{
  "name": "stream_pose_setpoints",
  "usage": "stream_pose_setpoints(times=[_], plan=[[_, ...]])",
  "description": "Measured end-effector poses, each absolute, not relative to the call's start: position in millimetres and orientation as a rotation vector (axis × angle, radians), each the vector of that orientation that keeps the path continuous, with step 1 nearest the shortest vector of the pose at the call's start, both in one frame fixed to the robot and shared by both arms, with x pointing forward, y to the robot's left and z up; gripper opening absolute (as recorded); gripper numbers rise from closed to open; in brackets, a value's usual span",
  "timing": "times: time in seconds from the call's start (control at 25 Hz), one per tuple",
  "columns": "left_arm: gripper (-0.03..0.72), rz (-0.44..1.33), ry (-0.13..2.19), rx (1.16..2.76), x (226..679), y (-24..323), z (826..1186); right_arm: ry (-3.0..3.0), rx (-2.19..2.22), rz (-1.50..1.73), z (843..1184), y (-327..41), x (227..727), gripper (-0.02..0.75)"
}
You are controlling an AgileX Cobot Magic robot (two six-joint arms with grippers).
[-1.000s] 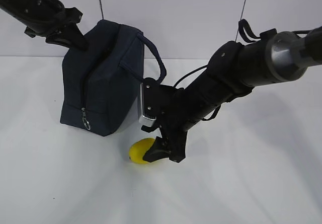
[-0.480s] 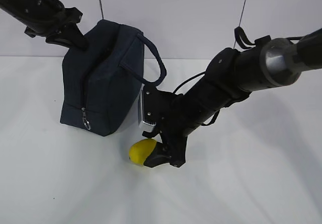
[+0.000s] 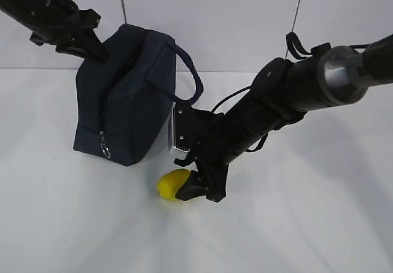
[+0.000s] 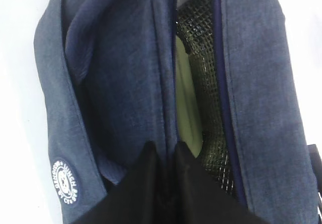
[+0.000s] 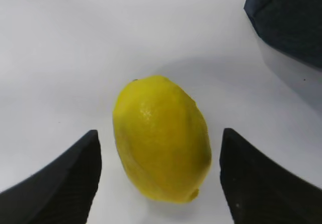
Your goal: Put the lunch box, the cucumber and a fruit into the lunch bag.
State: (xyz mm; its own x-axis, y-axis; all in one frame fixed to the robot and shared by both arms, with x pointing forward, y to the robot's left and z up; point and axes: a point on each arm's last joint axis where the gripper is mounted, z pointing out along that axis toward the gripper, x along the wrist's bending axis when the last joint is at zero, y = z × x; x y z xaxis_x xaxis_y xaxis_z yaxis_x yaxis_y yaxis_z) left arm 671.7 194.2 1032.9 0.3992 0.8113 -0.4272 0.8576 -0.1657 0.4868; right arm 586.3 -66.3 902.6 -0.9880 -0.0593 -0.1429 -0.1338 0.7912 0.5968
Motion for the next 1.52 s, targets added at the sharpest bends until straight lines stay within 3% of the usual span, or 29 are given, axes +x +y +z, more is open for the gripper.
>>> stream_pose_setpoints(times=[0.92,1.16,1.52], plan=[[0.029,-0.088,1.422,1.982,671.7,194.2,1032.9,2.878,-0.117,0.979,894.3,-65.3,587.0,0.546],[0.028,-0.088,1.422,1.982,671.7,194.2,1032.9,2.876,-0.097,0.997,894.9,-64.5,587.1,0.419],[0.029,-0.092,1.427,1.984,672.9,194.1,1029.4,2.875,-0.094,0.999,895.0,-64.4,587.1,0.41]])
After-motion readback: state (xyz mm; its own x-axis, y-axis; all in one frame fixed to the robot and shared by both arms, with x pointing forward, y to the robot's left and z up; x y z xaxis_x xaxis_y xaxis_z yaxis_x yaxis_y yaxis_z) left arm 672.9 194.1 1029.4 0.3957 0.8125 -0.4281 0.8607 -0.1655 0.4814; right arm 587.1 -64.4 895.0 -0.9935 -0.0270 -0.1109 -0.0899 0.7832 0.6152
